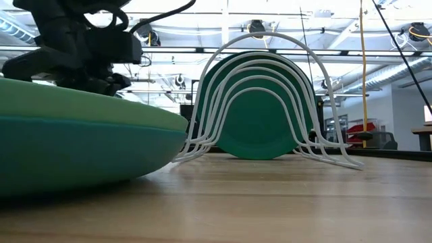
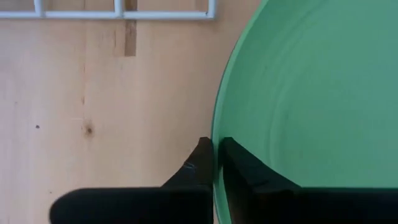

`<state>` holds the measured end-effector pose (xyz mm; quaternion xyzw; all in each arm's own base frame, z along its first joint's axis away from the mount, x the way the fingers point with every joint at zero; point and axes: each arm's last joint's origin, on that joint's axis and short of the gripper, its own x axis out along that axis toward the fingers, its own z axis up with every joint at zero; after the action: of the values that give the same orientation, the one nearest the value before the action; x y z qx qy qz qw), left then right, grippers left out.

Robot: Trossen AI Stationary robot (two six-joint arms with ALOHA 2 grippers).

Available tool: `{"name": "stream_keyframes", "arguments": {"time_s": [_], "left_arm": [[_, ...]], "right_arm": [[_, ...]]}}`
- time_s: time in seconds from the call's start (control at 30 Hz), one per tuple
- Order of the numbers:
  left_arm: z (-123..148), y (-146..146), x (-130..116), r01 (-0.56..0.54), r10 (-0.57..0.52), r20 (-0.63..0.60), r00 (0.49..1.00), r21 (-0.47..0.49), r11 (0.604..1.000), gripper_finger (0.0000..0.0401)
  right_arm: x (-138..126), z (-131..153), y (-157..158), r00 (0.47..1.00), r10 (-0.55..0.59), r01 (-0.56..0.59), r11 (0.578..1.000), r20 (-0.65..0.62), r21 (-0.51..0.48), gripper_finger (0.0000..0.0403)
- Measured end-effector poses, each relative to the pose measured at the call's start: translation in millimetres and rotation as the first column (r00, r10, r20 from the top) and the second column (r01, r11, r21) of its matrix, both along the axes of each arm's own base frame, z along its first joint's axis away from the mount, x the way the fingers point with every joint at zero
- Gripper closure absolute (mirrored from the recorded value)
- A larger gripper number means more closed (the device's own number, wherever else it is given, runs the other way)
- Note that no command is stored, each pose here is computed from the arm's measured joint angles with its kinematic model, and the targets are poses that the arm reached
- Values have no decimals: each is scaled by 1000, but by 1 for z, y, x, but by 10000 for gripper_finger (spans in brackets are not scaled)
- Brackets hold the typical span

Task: Sort dishes
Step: Put the light green plate into the dish rack

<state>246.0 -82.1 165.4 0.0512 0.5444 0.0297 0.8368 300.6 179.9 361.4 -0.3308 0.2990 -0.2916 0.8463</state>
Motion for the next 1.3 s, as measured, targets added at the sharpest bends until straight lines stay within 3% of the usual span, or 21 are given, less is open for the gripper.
{"name": "stream_keyframes", "arguments": {"time_s": [0.87,1.3], "left_arm": [[67,-7,31,76,-103,129,986,197,978,401],[110,-14,29,93,-136,129,982,294,951,401]], "right_arm": [[0,0,0,1000,-1,1,1000,3,2,216],[0,0,0,1000,-3,3,1000,4,4,216]]}}
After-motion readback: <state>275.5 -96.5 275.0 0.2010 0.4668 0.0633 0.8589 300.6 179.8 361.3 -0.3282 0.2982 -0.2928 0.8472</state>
